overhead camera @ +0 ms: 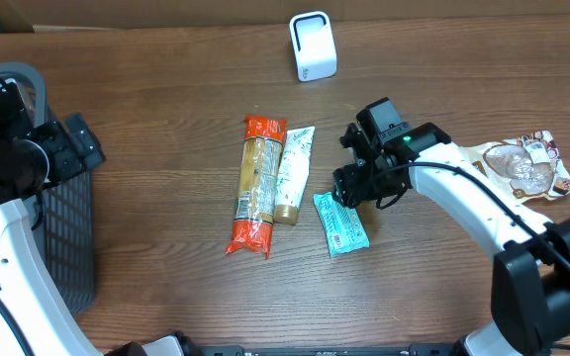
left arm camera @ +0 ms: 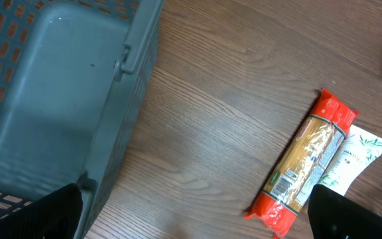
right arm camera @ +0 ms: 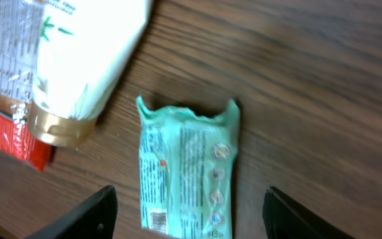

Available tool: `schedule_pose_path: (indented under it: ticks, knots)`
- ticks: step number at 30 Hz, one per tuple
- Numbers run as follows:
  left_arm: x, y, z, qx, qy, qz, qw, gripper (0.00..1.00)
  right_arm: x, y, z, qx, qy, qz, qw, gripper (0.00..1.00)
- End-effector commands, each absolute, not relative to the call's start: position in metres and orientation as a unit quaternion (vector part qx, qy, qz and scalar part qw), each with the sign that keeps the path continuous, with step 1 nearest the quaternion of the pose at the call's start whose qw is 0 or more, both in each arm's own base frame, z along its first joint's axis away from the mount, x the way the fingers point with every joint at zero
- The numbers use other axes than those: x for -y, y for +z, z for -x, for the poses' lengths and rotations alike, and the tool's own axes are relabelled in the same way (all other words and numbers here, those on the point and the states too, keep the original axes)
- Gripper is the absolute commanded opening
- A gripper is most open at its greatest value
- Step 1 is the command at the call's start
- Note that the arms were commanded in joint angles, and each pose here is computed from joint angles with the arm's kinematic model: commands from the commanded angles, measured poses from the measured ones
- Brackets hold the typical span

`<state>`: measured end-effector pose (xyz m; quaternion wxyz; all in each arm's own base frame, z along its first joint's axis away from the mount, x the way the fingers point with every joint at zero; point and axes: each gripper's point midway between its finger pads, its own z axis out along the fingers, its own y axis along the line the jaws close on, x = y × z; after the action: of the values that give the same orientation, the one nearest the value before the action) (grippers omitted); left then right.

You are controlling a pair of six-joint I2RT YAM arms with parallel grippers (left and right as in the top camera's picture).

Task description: Scan the item barcode

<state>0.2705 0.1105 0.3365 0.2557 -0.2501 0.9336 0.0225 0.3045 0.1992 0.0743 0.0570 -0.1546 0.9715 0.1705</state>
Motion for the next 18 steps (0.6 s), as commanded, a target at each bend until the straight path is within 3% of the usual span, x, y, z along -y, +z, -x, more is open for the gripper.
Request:
schedule_pose_path:
  ticks: [1, 11, 18]
  knots:
    - [-0.11, 0.336, -0.271, -0.936, 0.021, 0.243, 0.255, 1.0, -0.234, 0.076, -0.294, -0.925, 0.237, 0.288, 0.073, 0.66]
    - [-0.11, 0.336, -0.272, -0.936, 0.021, 0.243, 0.256, 1.0, -0.277, 0.056, -0.265, -0.905, 0.261, 0.333, 0.036, 0.73]
    - [-0.11, 0.336, -0.272, -0.936, 0.021, 0.243, 0.256, 0.99, -0.272, 0.038, -0.277, -0.924, 0.257, 0.283, 0.023, 0.79]
